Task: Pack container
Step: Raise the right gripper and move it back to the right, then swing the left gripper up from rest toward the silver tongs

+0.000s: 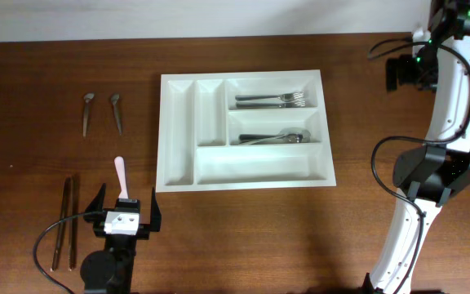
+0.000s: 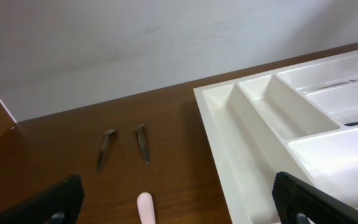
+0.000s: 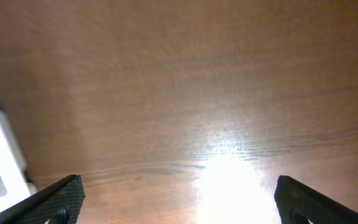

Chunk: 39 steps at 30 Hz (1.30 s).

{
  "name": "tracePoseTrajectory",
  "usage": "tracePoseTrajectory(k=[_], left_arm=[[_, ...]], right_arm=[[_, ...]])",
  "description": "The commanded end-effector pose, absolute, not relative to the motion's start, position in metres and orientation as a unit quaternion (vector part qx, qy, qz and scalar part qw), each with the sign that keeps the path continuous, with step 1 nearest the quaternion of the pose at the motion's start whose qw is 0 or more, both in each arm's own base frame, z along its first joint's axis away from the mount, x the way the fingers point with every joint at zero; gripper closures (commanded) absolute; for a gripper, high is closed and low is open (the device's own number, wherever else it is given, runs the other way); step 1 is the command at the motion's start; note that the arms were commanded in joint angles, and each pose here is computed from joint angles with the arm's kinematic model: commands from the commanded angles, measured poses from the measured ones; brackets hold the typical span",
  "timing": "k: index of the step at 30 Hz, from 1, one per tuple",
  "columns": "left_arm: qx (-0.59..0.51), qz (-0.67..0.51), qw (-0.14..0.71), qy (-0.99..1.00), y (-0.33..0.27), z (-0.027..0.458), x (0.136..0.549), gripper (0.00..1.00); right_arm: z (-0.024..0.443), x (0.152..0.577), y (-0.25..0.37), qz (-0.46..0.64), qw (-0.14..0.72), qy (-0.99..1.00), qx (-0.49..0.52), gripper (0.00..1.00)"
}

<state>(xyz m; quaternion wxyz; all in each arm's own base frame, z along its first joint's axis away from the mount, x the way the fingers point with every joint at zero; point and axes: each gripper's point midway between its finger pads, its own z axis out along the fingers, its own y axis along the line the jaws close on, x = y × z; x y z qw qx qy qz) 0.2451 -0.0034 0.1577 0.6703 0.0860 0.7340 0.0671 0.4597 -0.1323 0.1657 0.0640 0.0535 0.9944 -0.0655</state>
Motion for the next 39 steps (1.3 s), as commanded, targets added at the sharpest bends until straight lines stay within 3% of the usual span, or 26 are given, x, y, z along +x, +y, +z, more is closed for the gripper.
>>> tracePoseTrajectory(k=[1,10,39], left_arm=[[0.082,0.072,0.671,0.733,-0.001,0.157,0.245,0.01],[0.082,0.072,0.671,0.733,-0.001,0.157,0.245,0.01],[0.082,0.072,0.672,0.733,-0.001,0.157,0.245,0.01]], right_arm=[[0.155,0.451,-0.152,-0.099,0.04,0.993,0.055,0.01],[0.128,0.448,-0.191,-0.098,0.035,0.99,0.095,0.01],[0.126,0.475,-0.224,-0.094,0.108,0.981,0.132,0.01]])
